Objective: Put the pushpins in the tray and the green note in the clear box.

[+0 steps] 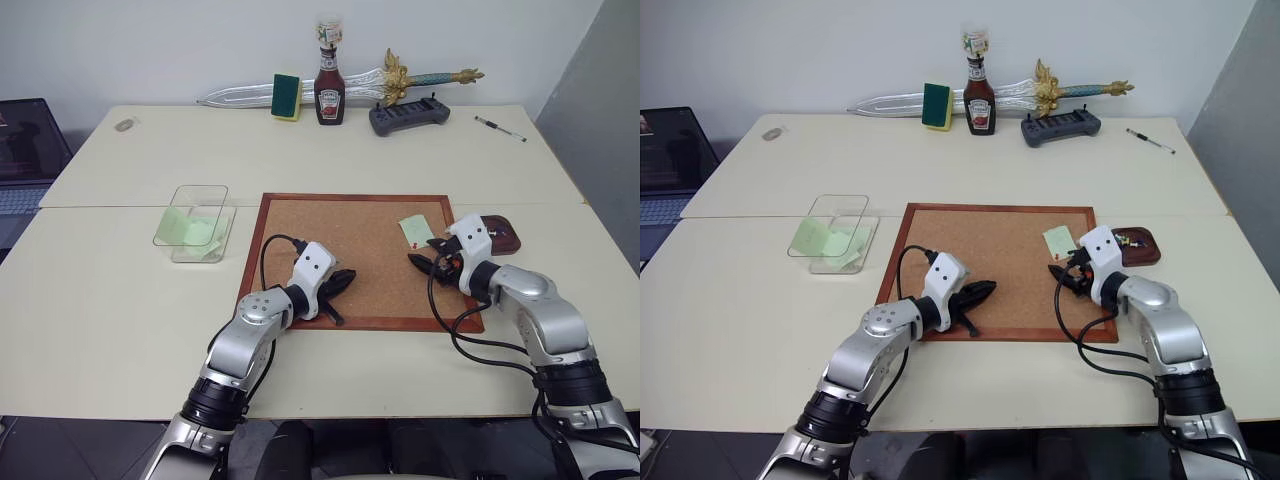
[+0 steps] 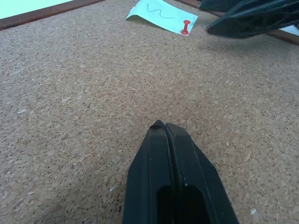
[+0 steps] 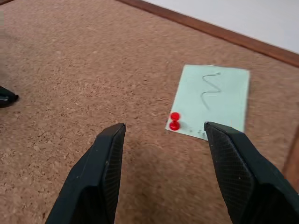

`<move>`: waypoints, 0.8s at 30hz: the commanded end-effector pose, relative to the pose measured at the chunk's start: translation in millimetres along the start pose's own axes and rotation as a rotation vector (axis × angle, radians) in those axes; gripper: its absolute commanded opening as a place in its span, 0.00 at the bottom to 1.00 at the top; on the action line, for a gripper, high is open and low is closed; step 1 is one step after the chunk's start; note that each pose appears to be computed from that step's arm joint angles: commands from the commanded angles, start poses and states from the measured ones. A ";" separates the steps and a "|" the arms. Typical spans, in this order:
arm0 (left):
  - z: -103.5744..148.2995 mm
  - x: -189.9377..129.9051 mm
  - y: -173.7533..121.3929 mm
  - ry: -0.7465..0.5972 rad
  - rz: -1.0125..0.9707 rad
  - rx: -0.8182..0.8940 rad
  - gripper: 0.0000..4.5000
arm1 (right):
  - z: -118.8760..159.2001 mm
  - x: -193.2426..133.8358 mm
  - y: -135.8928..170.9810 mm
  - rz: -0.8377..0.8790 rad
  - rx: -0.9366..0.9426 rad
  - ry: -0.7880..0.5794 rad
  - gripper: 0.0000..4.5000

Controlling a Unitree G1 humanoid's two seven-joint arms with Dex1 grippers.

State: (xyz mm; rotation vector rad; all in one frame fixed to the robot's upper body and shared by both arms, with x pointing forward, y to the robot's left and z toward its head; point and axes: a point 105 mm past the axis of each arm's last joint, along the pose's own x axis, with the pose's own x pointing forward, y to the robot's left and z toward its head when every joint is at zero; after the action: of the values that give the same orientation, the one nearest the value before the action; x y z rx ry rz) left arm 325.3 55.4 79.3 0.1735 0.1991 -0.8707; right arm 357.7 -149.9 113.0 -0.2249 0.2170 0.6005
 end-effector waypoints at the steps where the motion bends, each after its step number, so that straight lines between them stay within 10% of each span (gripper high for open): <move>1: -23.3 2.8 -10.0 0.083 -0.033 -0.038 0.00 | 14.4 6.4 -0.4 -0.006 -0.039 -0.049 0.63; 7: -23.0 3.1 -9.9 0.082 -0.031 -0.039 0.00 | 11.3 14.8 -2.6 -0.019 -0.025 -0.048 0.63; 20: -23.1 2.6 -10.0 0.081 -0.026 -0.042 0.00 | 8.7 16.2 -11.7 -0.046 -0.008 -0.050 0.04; 24: -23.2 2.2 -10.3 0.082 -0.028 -0.042 0.00 | 10.0 15.4 -13.0 -0.052 -0.009 -0.055 0.01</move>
State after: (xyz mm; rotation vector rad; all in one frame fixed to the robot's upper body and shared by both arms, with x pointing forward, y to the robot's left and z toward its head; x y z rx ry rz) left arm 325.2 54.5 79.2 0.1710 0.1987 -0.8715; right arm 375.7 -145.6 102.9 -0.2124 0.2208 0.5684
